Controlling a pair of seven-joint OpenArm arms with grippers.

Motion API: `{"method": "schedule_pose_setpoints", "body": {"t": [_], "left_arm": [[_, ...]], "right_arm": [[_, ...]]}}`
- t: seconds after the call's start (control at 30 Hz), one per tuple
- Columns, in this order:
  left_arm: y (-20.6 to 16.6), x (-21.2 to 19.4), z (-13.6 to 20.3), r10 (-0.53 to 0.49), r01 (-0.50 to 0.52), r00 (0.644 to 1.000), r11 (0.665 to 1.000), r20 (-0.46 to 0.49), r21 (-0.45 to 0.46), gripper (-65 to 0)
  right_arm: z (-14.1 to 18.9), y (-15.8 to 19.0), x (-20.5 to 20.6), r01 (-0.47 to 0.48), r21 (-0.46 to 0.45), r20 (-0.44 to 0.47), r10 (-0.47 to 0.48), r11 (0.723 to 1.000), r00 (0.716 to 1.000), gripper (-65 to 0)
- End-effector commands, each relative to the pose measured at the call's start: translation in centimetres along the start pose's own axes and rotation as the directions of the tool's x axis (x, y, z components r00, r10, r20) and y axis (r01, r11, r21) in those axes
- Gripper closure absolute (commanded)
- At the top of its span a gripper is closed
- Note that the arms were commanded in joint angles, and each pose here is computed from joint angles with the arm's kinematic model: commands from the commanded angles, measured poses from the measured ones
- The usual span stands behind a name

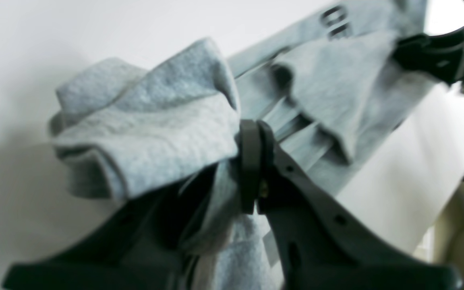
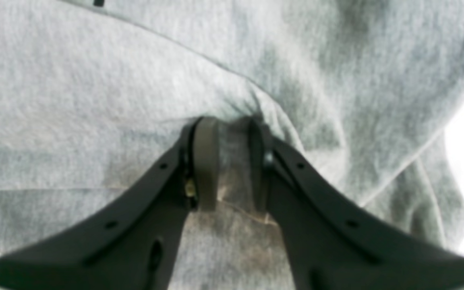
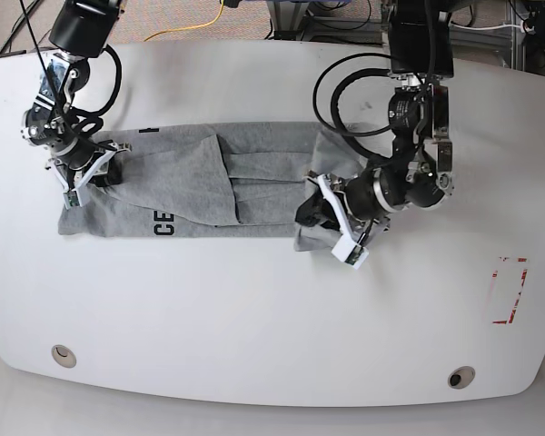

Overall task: Layout the t-shirt on the table in an organized manner, then fold the t-shirt properly
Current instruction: 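Drag the grasped strip end toward the right gripper with the left gripper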

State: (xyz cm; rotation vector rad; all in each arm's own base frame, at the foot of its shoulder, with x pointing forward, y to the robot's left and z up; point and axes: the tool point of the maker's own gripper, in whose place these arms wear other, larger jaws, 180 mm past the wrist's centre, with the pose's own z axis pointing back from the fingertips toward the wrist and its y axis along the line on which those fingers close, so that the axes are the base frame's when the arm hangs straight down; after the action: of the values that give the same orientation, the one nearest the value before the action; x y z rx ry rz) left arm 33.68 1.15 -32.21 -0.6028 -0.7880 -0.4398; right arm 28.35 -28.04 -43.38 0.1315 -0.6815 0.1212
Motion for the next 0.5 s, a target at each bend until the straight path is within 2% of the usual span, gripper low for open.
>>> {"method": "schedule_pose_setpoints", "body": {"t": [0.0,0.2,0.47], "left_arm": [[-0.8,1.9,-1.2,0.022,-0.020,0.999,0.999,0.042,-0.039,-4.9],[-2.3,1.4,-2.8,0.011,-0.011,1.000,0.996,0.001,-0.087,-4.9],[-2.6,1.1,-3.0,0.002,-0.003,1.000,0.995,-0.011,-0.095,-5.0]], "right_arm": [[0.0,-0.2,-2.6,-0.025,-0.014,-0.121,0.023,1.000,0.992,-13.2],[0.0,-0.2,-2.5,-0.025,-0.014,-0.120,0.023,1.000,0.993,-13.2],[0.0,-0.2,-2.5,-0.026,-0.014,-0.118,0.024,1.000,0.993,-13.2]]}}
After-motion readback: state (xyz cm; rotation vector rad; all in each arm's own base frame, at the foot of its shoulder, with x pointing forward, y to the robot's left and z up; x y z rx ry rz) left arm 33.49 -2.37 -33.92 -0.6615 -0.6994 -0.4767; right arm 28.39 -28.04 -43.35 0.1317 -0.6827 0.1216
